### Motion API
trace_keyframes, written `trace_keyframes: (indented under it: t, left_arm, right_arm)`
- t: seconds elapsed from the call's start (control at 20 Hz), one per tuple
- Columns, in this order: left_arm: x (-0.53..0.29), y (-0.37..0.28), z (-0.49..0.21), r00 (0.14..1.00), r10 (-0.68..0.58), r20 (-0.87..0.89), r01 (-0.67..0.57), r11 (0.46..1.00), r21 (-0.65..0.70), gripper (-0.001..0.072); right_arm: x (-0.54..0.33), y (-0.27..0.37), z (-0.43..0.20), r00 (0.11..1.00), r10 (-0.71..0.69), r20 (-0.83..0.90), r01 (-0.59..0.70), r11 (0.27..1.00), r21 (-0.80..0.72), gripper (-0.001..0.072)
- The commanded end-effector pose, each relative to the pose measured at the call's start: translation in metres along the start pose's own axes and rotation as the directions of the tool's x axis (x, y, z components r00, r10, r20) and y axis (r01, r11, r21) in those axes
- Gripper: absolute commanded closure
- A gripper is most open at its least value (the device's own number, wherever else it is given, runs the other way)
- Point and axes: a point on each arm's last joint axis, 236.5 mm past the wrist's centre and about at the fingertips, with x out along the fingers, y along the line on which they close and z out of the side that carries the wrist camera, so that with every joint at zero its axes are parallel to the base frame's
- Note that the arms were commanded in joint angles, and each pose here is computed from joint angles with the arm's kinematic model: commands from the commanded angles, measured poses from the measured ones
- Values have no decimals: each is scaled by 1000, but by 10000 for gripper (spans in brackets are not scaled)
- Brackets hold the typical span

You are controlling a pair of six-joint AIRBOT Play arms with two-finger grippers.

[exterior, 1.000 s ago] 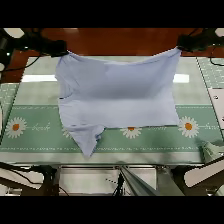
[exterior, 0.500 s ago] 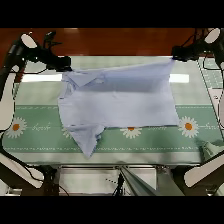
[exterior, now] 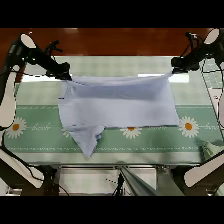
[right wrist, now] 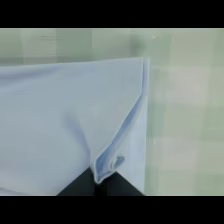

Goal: Fold the shirts.

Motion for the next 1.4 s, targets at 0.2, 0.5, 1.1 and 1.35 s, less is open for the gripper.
trace_keyframes:
  t: [0.2, 0.5, 1.1, 1.35]
  left_arm:
    - [-41, 10, -48, 982, -61, -177, 49, 996, -71, 286]
    - [-138, 27, -66, 1000, -14, 5, 14, 993, -114, 287]
    - [0, 20, -288, 974, -209, -85, 158, 903, -399, 287]
    - [35, 23, -301, 981, -168, -98, 116, 909, -401, 289]
  right_arm:
    - [-41, -15, -70, 965, -50, -257, 33, 997, -70, 389]
    - [-144, -65, -89, 982, -130, -135, 142, 986, 86, 398]
    - [-192, -117, -75, 992, -36, 119, 3, 963, 268, 395]
    - [-193, -119, -70, 989, -44, 143, 5, 966, 260, 395]
